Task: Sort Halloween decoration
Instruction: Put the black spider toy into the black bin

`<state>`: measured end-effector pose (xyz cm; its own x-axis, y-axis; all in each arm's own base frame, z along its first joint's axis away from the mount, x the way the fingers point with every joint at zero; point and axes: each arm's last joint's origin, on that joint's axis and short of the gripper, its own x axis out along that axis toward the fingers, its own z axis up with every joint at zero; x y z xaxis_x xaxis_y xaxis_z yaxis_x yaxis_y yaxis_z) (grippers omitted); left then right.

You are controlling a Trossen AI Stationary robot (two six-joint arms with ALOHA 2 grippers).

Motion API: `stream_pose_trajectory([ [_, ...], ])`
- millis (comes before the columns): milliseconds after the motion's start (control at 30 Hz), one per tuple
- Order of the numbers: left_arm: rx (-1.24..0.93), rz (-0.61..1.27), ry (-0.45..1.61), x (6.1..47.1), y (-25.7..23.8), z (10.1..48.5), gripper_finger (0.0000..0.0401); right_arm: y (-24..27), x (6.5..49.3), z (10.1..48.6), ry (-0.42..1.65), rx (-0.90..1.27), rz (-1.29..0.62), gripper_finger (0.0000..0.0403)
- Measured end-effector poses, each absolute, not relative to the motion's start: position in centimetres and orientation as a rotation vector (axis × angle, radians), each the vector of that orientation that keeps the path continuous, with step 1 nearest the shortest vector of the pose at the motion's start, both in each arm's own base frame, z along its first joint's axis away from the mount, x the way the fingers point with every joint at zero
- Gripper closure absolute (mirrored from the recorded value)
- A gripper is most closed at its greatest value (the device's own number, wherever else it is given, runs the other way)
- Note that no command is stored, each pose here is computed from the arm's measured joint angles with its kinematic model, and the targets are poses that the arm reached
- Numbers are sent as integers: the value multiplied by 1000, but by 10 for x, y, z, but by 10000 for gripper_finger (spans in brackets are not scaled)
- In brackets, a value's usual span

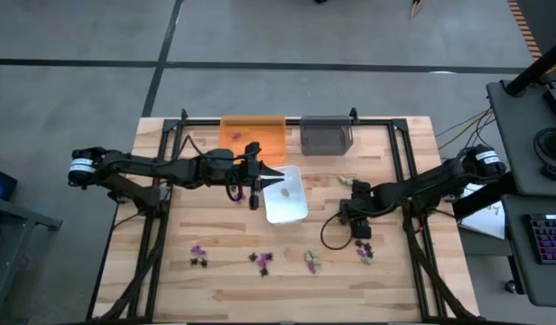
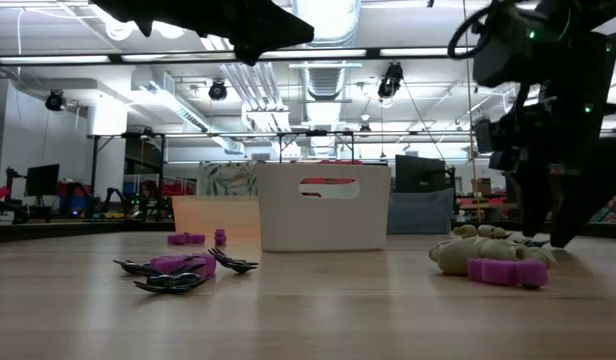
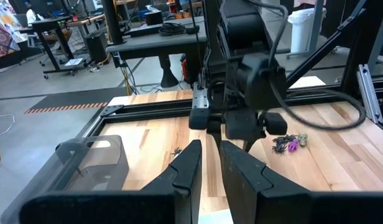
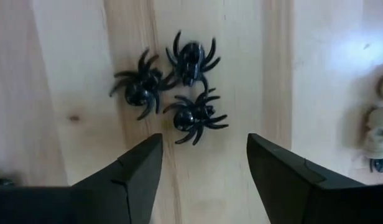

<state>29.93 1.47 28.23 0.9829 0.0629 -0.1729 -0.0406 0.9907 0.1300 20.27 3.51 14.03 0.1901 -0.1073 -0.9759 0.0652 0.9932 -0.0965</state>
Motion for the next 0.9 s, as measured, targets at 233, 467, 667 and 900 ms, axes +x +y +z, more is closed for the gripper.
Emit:
stream_pose_trajectory([
  [233, 126, 52, 177, 299, 15, 282, 360, 36, 206, 132, 1406, -60, -111, 179],
  [467, 127, 53, 173, 299, 15, 283, 360, 35, 207, 133, 1393, -85, -86, 179],
  [667, 127, 53, 172, 299, 15, 283, 360, 35, 208, 132, 1384, -107, -77, 179],
  [900, 127, 53, 168, 299, 15, 283, 360, 35, 210, 132, 1373, -141, -48, 179],
])
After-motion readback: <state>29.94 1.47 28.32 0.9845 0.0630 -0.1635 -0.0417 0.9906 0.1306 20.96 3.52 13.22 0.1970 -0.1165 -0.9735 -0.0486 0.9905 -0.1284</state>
